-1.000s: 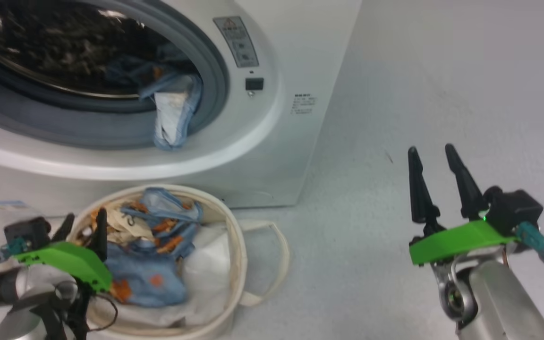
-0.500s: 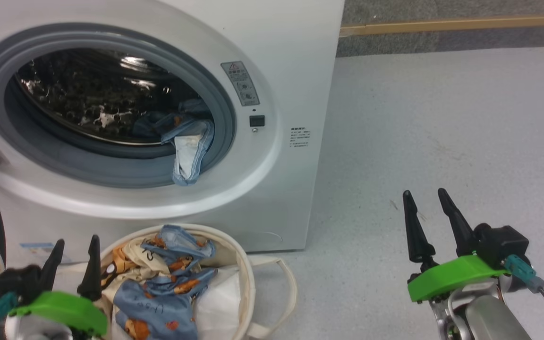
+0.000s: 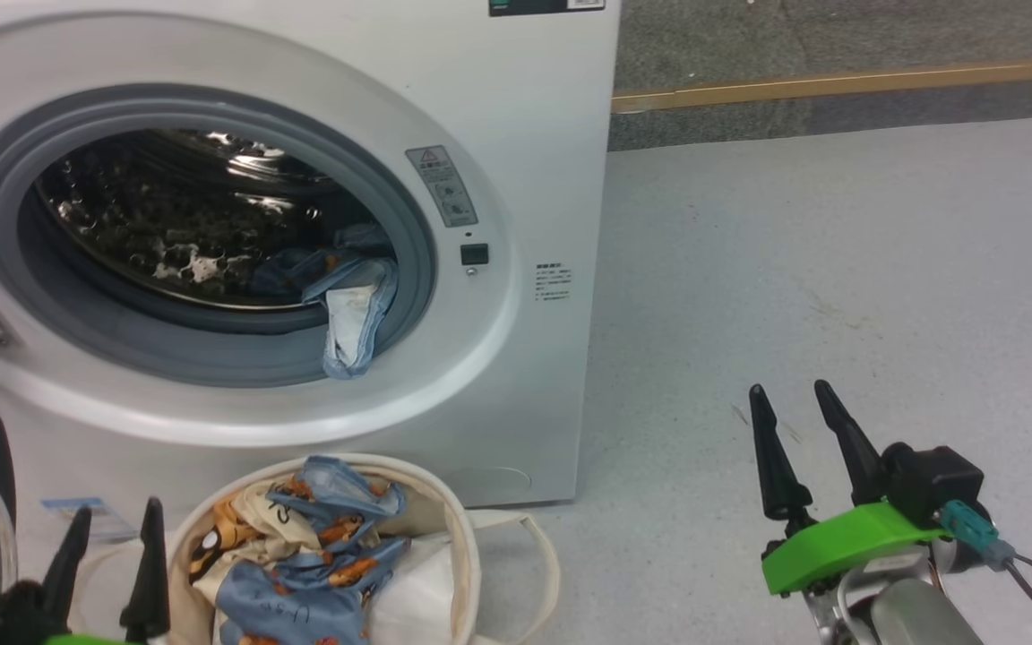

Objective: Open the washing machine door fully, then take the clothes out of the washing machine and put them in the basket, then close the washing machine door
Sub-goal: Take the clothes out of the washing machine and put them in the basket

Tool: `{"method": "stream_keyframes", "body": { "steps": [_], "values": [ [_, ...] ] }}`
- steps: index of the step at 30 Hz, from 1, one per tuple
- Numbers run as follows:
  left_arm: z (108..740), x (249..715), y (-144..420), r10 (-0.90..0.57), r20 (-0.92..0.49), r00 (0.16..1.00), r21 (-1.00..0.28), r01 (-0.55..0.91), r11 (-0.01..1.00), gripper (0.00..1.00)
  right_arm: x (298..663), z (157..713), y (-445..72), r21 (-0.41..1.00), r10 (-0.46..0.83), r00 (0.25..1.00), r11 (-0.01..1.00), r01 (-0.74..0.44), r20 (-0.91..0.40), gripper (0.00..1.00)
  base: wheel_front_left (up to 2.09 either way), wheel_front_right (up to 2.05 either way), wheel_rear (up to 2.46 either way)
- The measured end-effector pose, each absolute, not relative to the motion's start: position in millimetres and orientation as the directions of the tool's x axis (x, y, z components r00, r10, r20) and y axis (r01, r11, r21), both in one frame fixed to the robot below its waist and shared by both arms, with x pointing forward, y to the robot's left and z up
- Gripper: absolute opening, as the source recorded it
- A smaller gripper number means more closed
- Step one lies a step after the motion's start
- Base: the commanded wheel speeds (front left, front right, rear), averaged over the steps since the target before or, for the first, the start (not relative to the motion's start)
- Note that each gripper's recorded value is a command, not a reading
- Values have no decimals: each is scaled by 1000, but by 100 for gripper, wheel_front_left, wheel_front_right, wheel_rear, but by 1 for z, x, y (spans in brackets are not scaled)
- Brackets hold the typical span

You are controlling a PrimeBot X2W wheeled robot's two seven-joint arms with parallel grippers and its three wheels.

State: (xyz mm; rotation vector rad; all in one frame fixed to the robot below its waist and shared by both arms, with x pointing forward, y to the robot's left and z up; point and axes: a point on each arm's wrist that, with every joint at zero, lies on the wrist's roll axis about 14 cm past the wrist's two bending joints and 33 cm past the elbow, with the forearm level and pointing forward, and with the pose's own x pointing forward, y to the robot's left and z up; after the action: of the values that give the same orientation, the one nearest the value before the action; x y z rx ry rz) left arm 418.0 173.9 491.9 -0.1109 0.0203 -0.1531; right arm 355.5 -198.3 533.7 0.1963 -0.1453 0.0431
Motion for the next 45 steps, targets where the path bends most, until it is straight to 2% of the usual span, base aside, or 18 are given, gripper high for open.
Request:
{"method": "stream_keyframes", "body": {
  "steps": [9, 45],
  "values": [
    [502, 416, 171, -159, 14, 987, -119, 160, 980, 100, 352, 534, -197, 190, 31, 988, 980, -60, 148, 100, 0, 0, 0],
    [490, 422, 170, -169, -33, 985, -121, 164, 979, 100, 355, 526, -198, 198, 27, 992, 979, -51, 123, 100, 0, 0, 0]
  ]
}}
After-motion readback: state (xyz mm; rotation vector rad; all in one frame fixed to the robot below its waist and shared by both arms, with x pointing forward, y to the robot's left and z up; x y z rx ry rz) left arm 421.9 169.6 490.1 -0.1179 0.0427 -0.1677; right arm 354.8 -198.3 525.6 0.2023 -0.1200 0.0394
